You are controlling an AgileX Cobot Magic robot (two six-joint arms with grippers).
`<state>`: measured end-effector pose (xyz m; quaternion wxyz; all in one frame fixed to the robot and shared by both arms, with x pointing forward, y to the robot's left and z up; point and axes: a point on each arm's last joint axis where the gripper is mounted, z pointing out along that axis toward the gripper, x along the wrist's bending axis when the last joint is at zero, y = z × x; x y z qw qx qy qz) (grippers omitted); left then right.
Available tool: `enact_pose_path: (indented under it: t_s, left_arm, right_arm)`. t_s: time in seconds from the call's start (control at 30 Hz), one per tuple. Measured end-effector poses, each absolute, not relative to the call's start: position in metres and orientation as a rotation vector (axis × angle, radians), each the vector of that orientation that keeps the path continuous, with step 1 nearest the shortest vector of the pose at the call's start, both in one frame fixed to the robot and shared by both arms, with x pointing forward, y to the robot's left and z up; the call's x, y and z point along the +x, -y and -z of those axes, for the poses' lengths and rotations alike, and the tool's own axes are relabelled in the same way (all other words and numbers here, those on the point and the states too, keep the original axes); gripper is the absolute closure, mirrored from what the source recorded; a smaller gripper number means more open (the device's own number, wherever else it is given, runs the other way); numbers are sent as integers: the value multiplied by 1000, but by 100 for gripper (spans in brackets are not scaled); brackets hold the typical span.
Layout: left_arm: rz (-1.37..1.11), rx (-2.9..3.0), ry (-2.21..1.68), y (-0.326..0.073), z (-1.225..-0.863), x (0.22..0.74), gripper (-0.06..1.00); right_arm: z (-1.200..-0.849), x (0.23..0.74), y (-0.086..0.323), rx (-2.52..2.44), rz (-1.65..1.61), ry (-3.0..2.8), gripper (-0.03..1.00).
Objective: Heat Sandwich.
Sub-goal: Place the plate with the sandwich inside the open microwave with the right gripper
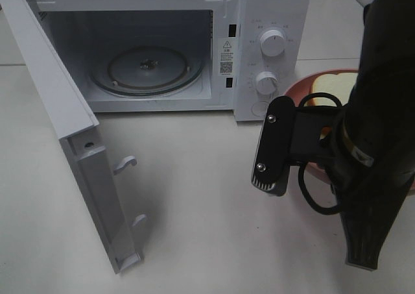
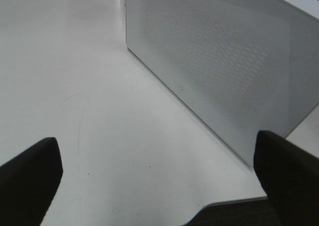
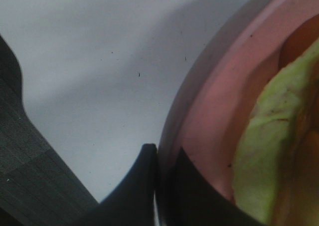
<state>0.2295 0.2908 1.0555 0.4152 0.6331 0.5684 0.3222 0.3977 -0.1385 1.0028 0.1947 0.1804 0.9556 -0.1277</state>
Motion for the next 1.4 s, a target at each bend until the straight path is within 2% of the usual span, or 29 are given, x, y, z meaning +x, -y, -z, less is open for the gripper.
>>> enact_pose_path:
  t_s: [0.53,0.93,1.4]
  left_arm:
    - [-809,1590,-1428,-291,-1056,229,-4]
    - [-809,1590,-1428,-291,-1056,229,-4]
    - [-809,1590,-1428,-291,-1056,229,-4]
  right_arm:
    - [-1002,401,131,157,310,-2735,92]
    - [-1000,400,128,136,259,-2749,92]
    - [-1000,403,120,-284,217,-2731,92]
